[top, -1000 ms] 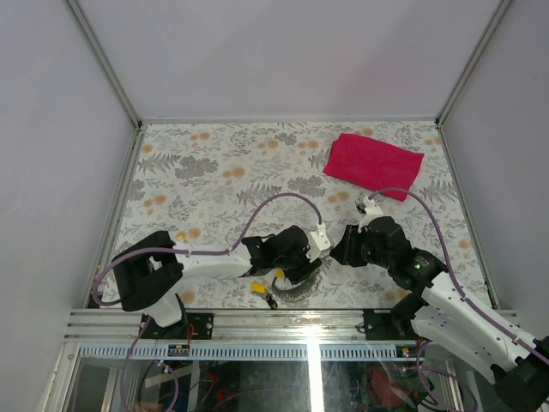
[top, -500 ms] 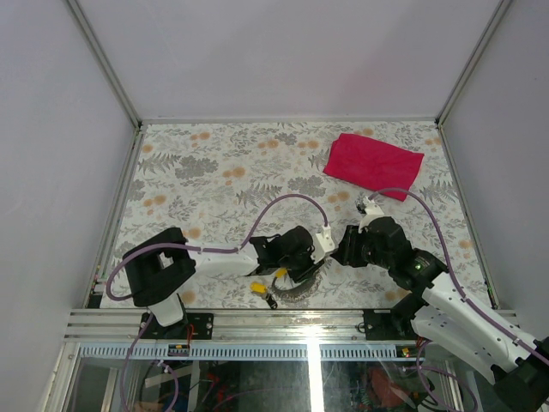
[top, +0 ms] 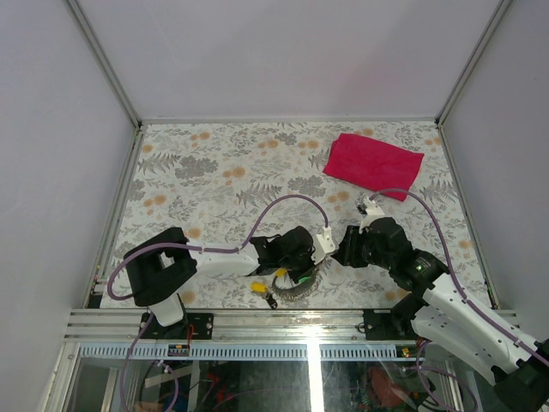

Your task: Put the keys on the keyring

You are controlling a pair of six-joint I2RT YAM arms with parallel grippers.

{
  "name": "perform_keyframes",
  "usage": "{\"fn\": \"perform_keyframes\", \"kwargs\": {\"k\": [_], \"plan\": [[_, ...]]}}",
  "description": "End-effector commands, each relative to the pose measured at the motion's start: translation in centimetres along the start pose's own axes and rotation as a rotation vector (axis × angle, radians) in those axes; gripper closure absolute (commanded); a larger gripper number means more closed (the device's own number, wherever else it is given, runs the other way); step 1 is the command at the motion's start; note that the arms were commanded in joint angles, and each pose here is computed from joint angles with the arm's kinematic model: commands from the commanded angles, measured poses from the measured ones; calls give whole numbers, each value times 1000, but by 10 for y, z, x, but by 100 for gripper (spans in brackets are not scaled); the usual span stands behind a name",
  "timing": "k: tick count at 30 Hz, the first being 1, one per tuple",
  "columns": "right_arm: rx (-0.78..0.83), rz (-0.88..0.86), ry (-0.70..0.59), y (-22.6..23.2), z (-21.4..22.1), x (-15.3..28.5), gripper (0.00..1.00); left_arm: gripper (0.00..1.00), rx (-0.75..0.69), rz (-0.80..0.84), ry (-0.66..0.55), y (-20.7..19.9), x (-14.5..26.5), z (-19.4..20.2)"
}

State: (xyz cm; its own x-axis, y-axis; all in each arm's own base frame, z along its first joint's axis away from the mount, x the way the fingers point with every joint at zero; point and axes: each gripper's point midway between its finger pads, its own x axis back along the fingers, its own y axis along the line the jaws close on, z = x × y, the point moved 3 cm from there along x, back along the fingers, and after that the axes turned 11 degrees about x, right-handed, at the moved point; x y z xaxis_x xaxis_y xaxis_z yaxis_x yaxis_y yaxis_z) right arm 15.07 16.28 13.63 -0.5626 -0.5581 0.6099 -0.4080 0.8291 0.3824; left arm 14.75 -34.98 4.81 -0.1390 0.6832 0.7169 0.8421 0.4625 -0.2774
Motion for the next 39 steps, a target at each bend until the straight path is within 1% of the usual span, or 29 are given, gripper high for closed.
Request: {"fn": "perform_keyframes", "kwargs": {"k": [1,10,16,21,22,25,32,34,39], "plan": [[15,-16,-33,2,-7,3,64,100,-20,21,-75,-2,2,-21],[26,-20,-44,3,-8,4,64,100,-40,38,-95,-10,25,-30],[61,-26,-81,3,-14,7,64,100,-59,37,-105,-13,44,-32],[128,-80,-160,12,-27,16,65,100,-77,52,-110,-18,57,-35],[185,-131,-213,19,-34,22,65,100,-92,61,-105,-20,65,-35],[254,-205,-300,29,-42,30,65,100,-105,66,-108,-23,77,-37],[348,-309,-485,42,-53,39,64,100,-117,82,-143,-31,104,-42],[354,-328,-503,44,-53,39,65,100,-117,85,-146,-33,108,-42],[402,-392,-489,48,-42,28,64,100,-120,108,-152,-38,118,-43]]}}
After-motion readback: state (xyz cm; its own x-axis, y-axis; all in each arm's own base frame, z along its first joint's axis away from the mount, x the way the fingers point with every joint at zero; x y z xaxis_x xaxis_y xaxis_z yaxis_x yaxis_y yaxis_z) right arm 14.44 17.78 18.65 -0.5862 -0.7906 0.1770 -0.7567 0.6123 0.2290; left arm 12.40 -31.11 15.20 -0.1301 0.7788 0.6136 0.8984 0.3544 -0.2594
